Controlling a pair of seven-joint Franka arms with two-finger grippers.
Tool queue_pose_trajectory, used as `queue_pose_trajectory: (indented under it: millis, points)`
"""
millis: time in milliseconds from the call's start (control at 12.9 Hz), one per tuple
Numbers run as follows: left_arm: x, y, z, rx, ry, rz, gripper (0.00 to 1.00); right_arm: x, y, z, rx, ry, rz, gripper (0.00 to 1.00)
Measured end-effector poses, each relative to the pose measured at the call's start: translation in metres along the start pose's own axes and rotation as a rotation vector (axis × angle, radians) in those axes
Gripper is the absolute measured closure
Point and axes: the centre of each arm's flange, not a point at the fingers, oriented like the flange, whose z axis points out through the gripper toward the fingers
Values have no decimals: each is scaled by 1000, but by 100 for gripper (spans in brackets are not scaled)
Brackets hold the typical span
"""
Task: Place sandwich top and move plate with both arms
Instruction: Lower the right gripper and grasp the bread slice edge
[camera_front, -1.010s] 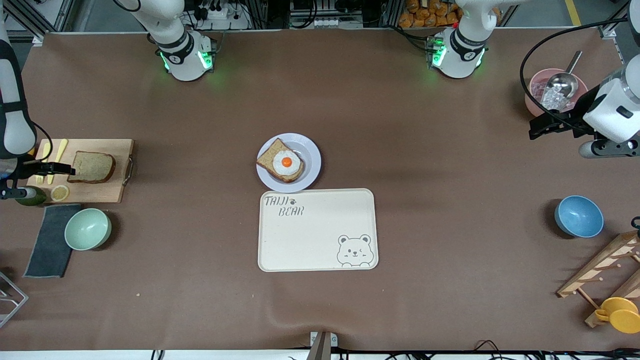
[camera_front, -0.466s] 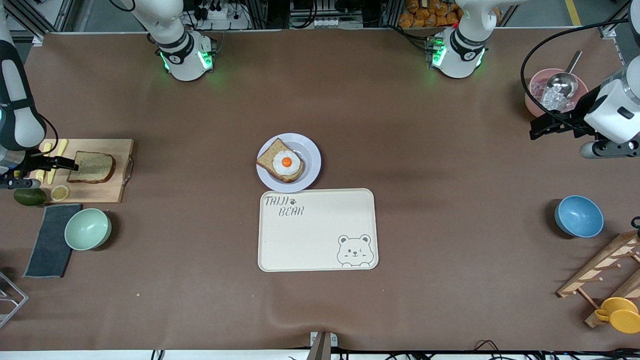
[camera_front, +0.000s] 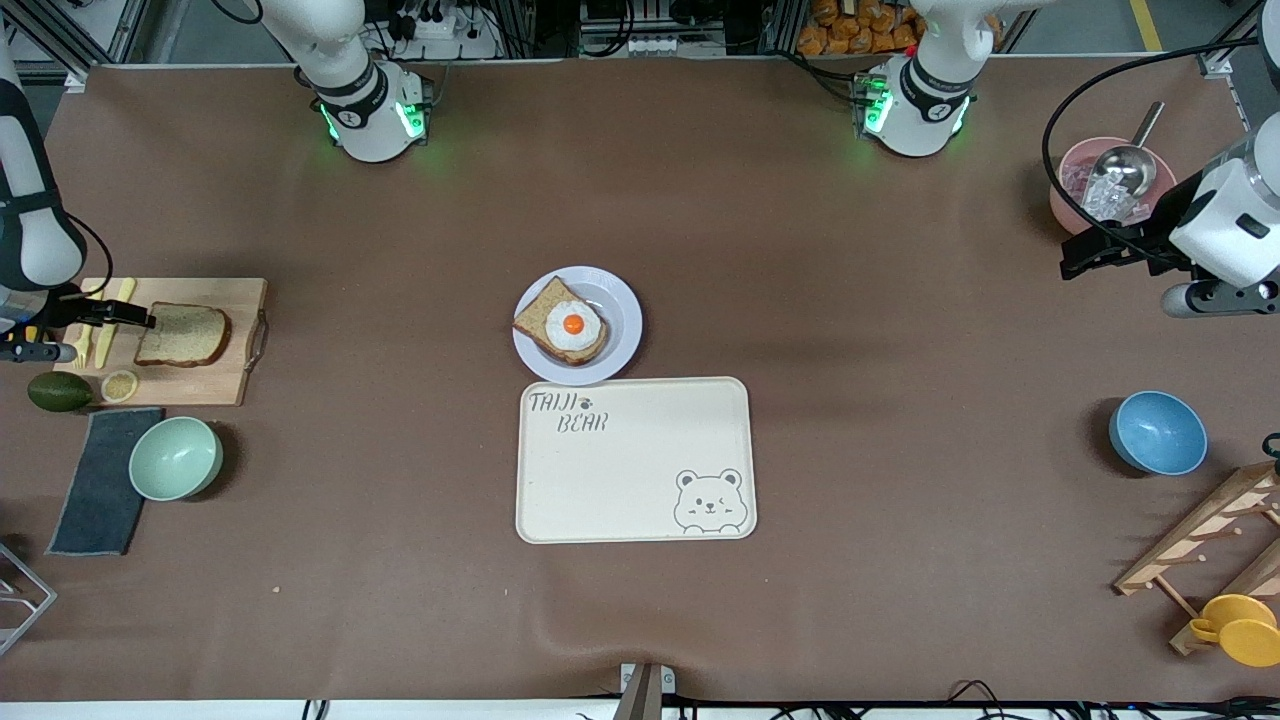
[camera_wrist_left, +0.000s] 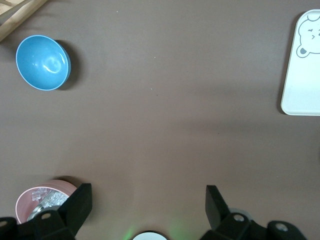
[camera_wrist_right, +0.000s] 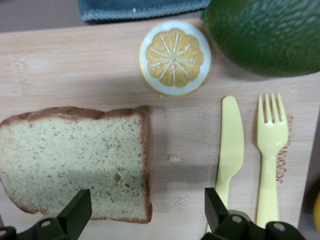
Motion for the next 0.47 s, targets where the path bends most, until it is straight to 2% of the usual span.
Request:
queue_pose_trajectory:
  millis: [466]
  points:
    - [0, -3, 2, 0, -4, -6, 0, 1, -5, 27, 26, -38, -8, 0]
